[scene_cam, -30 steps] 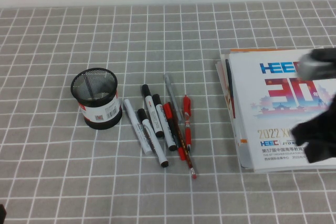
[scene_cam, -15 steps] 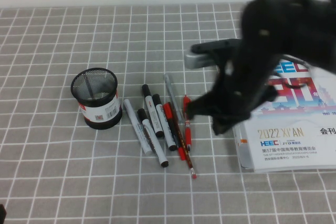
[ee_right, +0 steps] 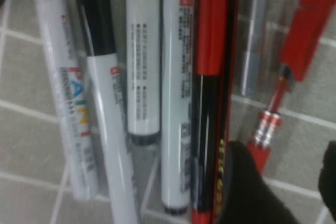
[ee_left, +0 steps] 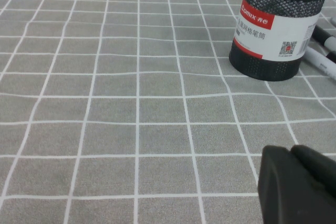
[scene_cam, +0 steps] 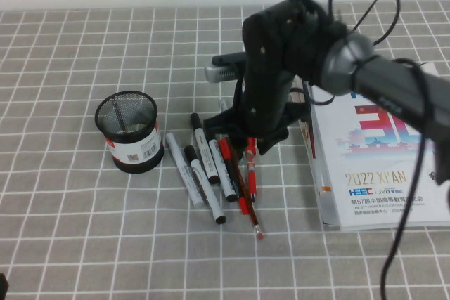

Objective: Put the pen into the pen holder
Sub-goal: Pick up the pen on the table

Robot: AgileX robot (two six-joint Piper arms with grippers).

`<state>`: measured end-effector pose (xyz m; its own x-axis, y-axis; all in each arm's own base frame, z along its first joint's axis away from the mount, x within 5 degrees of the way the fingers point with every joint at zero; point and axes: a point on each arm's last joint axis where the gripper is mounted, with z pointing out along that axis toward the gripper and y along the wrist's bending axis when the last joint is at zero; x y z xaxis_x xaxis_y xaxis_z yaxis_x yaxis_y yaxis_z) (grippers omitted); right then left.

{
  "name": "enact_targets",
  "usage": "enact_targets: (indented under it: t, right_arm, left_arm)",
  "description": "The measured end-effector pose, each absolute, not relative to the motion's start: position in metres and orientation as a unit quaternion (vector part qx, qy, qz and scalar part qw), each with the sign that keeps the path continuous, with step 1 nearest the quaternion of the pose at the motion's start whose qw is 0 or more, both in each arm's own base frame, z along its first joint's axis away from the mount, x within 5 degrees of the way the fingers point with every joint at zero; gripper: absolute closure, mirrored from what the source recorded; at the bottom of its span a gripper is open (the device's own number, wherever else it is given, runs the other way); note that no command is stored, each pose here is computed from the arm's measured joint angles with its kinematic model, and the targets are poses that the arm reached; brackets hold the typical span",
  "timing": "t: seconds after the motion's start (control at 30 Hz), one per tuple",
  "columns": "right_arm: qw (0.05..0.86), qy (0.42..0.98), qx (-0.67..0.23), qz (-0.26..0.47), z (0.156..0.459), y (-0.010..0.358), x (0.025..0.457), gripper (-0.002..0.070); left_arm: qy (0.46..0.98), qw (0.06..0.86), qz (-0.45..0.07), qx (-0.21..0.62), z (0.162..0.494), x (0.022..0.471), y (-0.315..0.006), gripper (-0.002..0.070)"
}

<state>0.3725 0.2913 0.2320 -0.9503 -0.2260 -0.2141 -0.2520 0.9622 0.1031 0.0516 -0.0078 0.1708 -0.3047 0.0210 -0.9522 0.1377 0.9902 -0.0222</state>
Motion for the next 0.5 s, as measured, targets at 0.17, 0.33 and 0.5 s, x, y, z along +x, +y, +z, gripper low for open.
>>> enact_targets:
  t: [0.17, 0.33, 0.5]
  right_arm:
    - [0.084, 0.988, -0.121, 0.050, 0.210, 0.294, 0.377, 0.0398]
    - [0.079, 0.988, -0.125, 0.035, 0.199, 0.295, 0.380, 0.0406]
    - [0.079, 0.988, -0.127, 0.026, 0.194, 0.294, 0.381, 0.0444]
  left_arm:
    - [0.806, 0.588, -0.050, 0.049, 0.171, 0.052, -0.008, 0.0681]
    - [0.806, 0.588, -0.050, 0.049, 0.171, 0.052, -0.008, 0.0681]
    - [0.806, 0.588, -0.050, 0.049, 0.171, 0.052, -0.008, 0.0681]
